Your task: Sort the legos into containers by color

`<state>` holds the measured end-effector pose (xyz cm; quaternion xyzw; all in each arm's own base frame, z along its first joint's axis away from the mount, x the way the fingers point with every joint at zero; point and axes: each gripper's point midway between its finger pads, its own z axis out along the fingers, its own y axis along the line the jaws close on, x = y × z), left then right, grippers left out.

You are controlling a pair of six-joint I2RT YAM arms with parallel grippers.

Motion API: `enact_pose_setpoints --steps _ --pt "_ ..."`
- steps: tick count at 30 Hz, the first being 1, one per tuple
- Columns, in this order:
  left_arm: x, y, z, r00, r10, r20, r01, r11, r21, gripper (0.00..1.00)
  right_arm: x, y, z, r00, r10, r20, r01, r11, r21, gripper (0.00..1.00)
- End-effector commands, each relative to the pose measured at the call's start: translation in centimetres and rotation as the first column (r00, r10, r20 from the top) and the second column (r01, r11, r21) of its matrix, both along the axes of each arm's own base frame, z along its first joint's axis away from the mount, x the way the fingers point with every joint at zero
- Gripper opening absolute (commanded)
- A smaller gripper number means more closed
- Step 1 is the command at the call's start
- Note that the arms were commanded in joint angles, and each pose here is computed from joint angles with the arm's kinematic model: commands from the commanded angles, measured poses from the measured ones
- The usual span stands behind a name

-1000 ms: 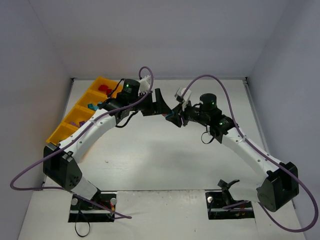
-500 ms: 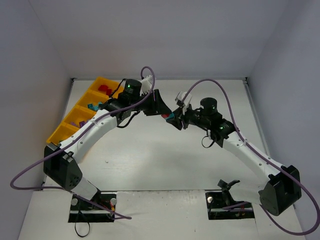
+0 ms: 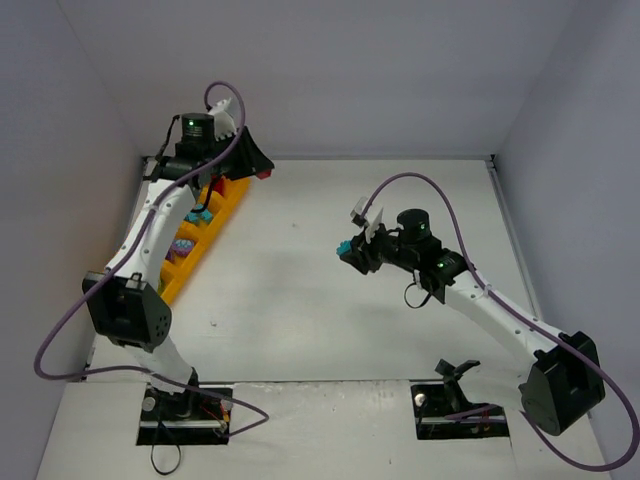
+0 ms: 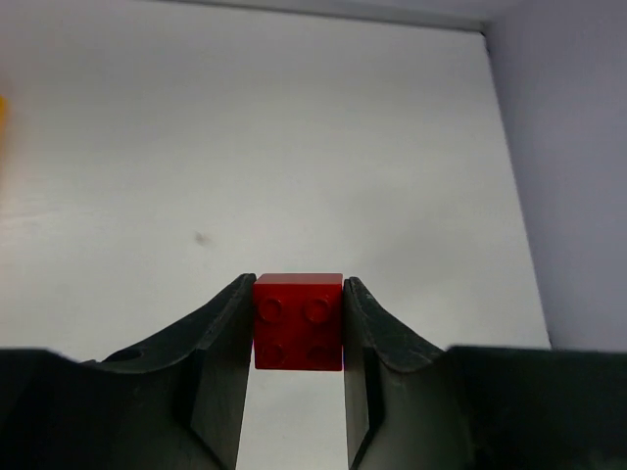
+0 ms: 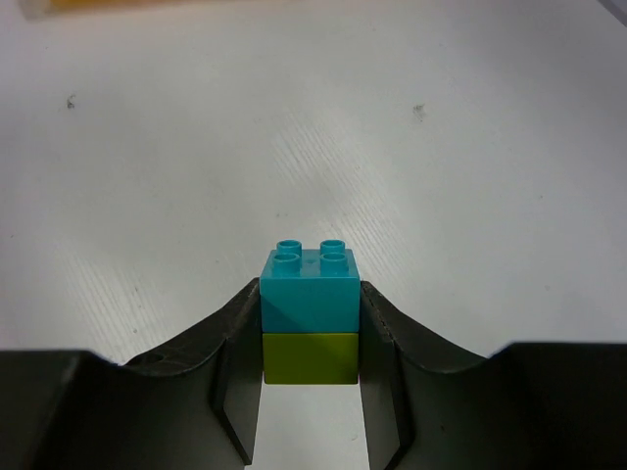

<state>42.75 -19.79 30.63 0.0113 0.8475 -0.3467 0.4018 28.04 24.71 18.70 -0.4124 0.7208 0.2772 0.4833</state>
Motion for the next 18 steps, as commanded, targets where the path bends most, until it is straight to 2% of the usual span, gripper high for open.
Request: enact_pose_setpoints --steps 1,2,3,5,6,7,9,10,11,13,14,16,18 --pt "4.2 4.4 0.6 0.990 0.106 0.093 -0.116 0.987 0.110 0.00 1.0 0.2 2.4 0.997 -0.018 0.074 0.015 0.999 0.041 0.00" --pt "6.1 6.1 -1.2 0.981 0.170 0.089 -0.183 0.967 0.179 0.00 1.0 0.2 2.3 0.998 -0.017 0.065 0.014 0.999 0.041 0.00" --pt "7.4 7.3 -0.8 0.970 0.214 0.116 -0.234 0.950 0.205 0.00 0.9 0.3 2.3 0.998 -0.014 0.063 0.011 0.999 0.045 0.00" --pt "10.2 10.1 -3.3 0.949 0.293 0.115 -0.314 0.906 0.283 0.07 0.9 0.3 2.2 0.998 -0.012 0.056 0.010 0.999 0.047 0.00" --pt "11.4 11.9 -3.9 0.925 0.355 0.138 -0.381 0.867 0.323 0.08 0.9 0.3 2.1 0.999 -0.011 0.052 0.009 0.999 0.046 0.00" --pt "12.5 12.8 -3.3 0.909 0.380 0.170 -0.416 0.846 0.333 0.09 0.8 0.4 2.3 0.999 -0.008 0.053 0.005 0.999 0.050 0.00" --pt "14.7 15.2 -5.9 0.882 0.438 0.174 -0.469 0.782 0.409 0.09 0.8 0.5 2.2 0.999 -0.006 0.046 0.004 0.999 0.052 0.00" --pt "15.6 15.8 -4.9 0.866 0.453 0.209 -0.499 0.765 0.408 0.09 0.8 0.5 2.2 0.999 -0.006 0.044 0.003 0.999 0.053 0.00" --pt "16.5 16.5 -6.7 0.867 0.456 0.200 -0.495 0.746 0.446 0.10 0.7 0.6 2.2 0.999 -0.002 0.041 0.000 0.999 0.054 0.00" --pt "17.6 17.7 -6.5 0.843 0.483 0.236 -0.534 0.705 0.467 0.19 0.7 0.6 2.1 0.999 0.000 0.035 -0.002 0.998 0.055 0.00" --pt "18.1 18.1 -7.8 0.841 0.492 0.224 -0.534 0.693 0.484 0.23 0.7 0.6 2.2 0.999 0.001 0.035 -0.003 0.998 0.057 0.00" --pt "18.6 18.9 -8.3 0.835 0.505 0.220 -0.542 0.682 0.492 0.30 0.7 0.6 2.2 0.999 0.000 0.034 -0.002 0.998 0.058 0.00" --pt "19.2 19.3 -8.7 0.833 0.507 0.224 -0.544 0.672 0.502 0.43 0.7 0.7 2.1 1.000 0.000 0.029 -0.002 0.998 0.056 0.00"
